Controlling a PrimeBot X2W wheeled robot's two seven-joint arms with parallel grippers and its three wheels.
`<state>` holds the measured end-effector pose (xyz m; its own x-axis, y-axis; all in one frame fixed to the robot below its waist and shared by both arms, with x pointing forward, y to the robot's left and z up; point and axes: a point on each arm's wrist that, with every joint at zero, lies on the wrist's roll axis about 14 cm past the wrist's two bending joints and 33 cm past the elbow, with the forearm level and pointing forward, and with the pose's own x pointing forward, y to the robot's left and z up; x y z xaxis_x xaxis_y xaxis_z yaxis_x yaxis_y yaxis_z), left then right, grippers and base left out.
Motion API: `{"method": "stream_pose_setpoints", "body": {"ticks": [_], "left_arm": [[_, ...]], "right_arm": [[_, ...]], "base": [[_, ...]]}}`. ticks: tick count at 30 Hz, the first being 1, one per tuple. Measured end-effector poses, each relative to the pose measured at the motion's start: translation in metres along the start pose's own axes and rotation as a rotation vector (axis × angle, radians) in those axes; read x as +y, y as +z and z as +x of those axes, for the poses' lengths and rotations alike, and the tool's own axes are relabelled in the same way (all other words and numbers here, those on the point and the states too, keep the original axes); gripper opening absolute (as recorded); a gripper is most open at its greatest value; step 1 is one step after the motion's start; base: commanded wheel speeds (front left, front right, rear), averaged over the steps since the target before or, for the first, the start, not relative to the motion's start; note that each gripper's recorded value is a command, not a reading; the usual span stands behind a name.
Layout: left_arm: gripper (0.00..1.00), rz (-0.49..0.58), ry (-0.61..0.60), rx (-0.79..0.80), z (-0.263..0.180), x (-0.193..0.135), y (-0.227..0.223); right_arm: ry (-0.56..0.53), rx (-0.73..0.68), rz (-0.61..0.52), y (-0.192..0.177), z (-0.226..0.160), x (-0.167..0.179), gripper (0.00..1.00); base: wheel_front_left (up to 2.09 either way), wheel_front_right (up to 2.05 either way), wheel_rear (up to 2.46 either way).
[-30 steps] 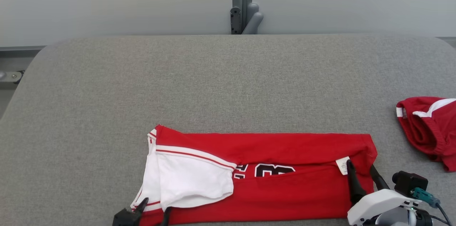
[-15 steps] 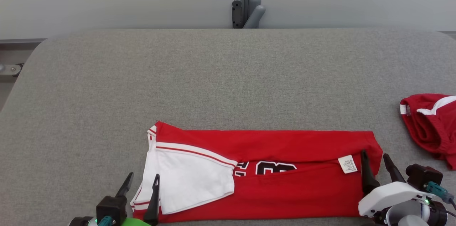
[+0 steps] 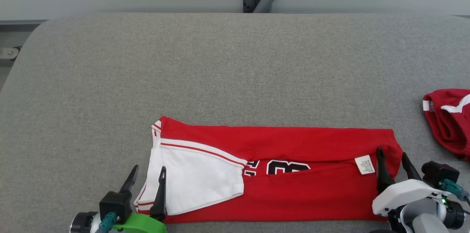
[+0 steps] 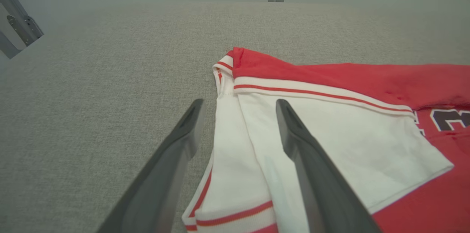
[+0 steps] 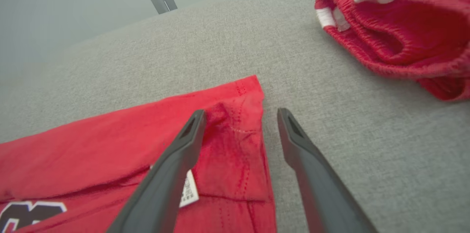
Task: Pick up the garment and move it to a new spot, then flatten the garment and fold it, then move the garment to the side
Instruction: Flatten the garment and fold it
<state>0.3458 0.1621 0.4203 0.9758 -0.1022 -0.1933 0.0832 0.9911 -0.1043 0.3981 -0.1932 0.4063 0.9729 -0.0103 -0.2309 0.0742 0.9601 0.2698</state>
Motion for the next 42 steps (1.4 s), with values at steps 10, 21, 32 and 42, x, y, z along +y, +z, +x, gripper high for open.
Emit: {"method": "stream_pose_setpoints", "body": {"ticks": [10, 21, 32, 42], "left_arm": [[1.0, -0.004, -0.008, 0.007, 0.01, -0.002, -0.001], [1.0, -0.009, -0.019, -0.004, 0.007, -0.005, 0.002], [1.0, -0.03, -0.04, -0.002, 0.007, -0.013, 0.001], [1.0, -0.049, -0.072, 0.022, 0.005, -0.025, -0.007]], "right_arm": [[-0.007, 0.17, 0.01, -0.048, 0.005, 0.001, 1.0], [0.021, 0.168, 0.029, -0.042, 0.005, 0.006, 0.0], [-0.049, -0.047, -0.03, 0.032, 0.017, -0.033, 0.0], [0.331, -0.062, -0.063, 0.027, 0.003, 0.094, 0.0]], "base": [[0.0, 0.0, 0.0], [0.0, 0.0, 0.0], [0.0, 0.0, 0.0], [0.0, 0.0, 0.0]]}}
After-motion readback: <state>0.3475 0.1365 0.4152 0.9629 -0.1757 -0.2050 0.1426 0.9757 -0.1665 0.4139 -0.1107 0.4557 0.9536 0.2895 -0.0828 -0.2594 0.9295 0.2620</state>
